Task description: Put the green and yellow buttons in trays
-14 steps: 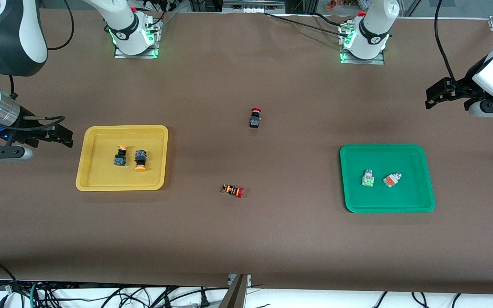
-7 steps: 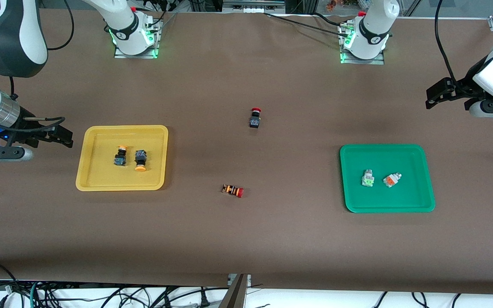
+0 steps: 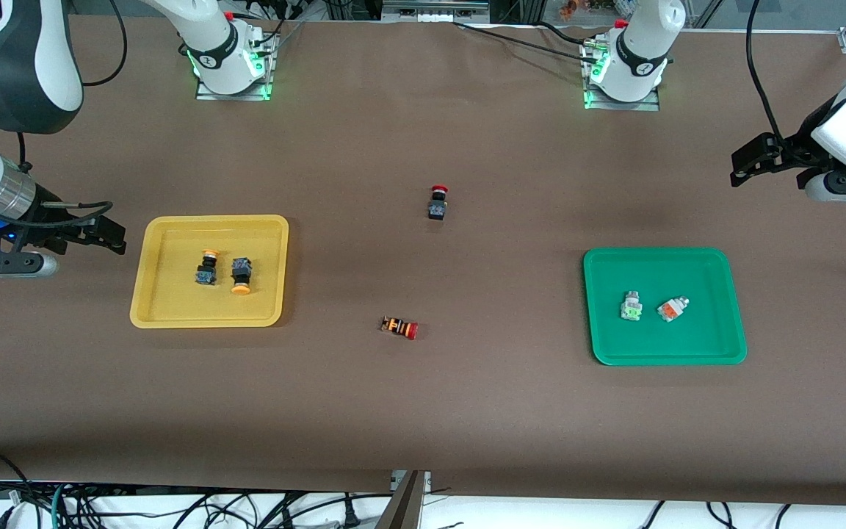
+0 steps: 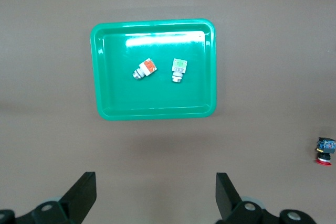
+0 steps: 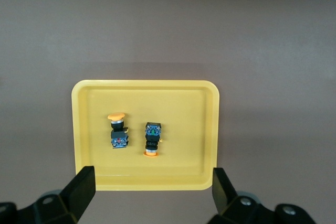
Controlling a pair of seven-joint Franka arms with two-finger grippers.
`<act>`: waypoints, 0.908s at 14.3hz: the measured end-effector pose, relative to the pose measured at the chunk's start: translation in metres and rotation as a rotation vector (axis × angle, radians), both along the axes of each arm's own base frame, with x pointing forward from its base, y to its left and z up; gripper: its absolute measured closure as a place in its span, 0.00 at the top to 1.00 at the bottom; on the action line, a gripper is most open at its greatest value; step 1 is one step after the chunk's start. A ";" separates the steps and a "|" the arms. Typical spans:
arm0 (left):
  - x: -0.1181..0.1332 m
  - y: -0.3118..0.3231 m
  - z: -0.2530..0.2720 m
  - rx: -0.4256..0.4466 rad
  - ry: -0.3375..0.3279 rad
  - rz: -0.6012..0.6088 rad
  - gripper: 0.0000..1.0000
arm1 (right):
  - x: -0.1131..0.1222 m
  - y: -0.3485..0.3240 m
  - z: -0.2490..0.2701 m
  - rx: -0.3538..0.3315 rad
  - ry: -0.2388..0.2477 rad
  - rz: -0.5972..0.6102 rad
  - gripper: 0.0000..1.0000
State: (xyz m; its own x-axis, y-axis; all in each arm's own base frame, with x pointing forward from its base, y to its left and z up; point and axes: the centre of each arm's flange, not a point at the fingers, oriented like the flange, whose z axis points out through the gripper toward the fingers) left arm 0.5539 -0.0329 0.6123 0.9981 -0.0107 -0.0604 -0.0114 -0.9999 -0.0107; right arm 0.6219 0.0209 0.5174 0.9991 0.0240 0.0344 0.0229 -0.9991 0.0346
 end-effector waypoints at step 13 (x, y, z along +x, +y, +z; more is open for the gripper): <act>0.000 0.000 0.000 0.000 0.002 0.000 1.00 | 0.000 0.014 0.017 0.060 -0.049 0.006 0.99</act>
State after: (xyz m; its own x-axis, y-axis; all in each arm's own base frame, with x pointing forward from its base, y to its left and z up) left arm 0.5537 -0.0329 0.6122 0.9980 -0.0107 -0.0623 -0.0114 -0.9999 -0.0107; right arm 0.6219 0.0348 0.5345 0.9960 0.0262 0.0853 0.0283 -0.9993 -0.0240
